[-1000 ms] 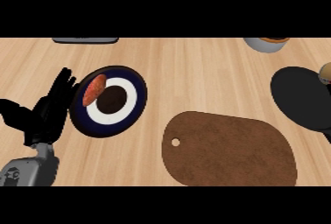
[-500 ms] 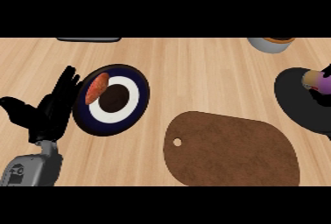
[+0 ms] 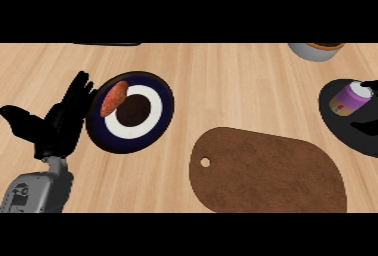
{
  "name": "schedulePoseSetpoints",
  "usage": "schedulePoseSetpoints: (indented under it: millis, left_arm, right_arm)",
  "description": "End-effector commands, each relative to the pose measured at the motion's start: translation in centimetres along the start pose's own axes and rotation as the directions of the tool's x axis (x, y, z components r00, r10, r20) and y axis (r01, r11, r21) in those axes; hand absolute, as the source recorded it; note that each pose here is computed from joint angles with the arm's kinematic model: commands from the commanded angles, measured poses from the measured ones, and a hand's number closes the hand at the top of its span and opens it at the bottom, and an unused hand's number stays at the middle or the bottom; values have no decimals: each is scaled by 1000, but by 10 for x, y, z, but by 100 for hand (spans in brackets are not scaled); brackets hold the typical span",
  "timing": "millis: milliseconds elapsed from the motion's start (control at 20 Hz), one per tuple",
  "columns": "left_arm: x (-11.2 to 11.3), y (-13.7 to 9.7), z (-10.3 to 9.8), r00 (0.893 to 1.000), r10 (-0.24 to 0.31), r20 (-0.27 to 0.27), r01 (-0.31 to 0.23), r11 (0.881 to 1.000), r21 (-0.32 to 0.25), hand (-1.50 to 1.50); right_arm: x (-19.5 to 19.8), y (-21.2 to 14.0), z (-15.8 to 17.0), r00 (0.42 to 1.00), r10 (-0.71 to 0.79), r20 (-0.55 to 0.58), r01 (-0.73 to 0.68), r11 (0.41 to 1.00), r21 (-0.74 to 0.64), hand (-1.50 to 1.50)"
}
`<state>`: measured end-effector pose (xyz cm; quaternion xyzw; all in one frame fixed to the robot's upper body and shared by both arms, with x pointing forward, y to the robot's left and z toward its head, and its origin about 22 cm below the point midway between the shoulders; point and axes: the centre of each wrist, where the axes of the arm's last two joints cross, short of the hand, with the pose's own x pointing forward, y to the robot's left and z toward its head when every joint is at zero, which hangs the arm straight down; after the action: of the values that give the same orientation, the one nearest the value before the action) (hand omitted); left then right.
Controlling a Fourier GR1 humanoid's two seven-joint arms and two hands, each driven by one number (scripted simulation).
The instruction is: Pick the can from the cutting board and place it in the pan
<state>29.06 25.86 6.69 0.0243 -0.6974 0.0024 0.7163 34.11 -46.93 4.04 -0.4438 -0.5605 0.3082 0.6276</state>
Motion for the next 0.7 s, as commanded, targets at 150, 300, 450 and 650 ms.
schedulePoseSetpoints:
  millis: [150,300,450,650]
  left_arm:
    - [-12,-5,2,1000,-4,1,4,1000,5,0]
    - [6,6,3,1000,5,0,-5,1000,24,0]
    - [7,10,3,1000,1,-4,-1,999,38,0]
    - [4,6,6,1000,-10,-12,11,1000,26,0]
  right_arm:
    - [-11,-14,2,975,-207,81,211,976,-47,-150]
    - [-25,-34,9,934,-345,98,355,928,-115,-150]
    - [-40,-55,17,865,-492,99,502,855,-132,-150]
    - [-80,-57,54,777,-623,87,629,764,-145,-150]
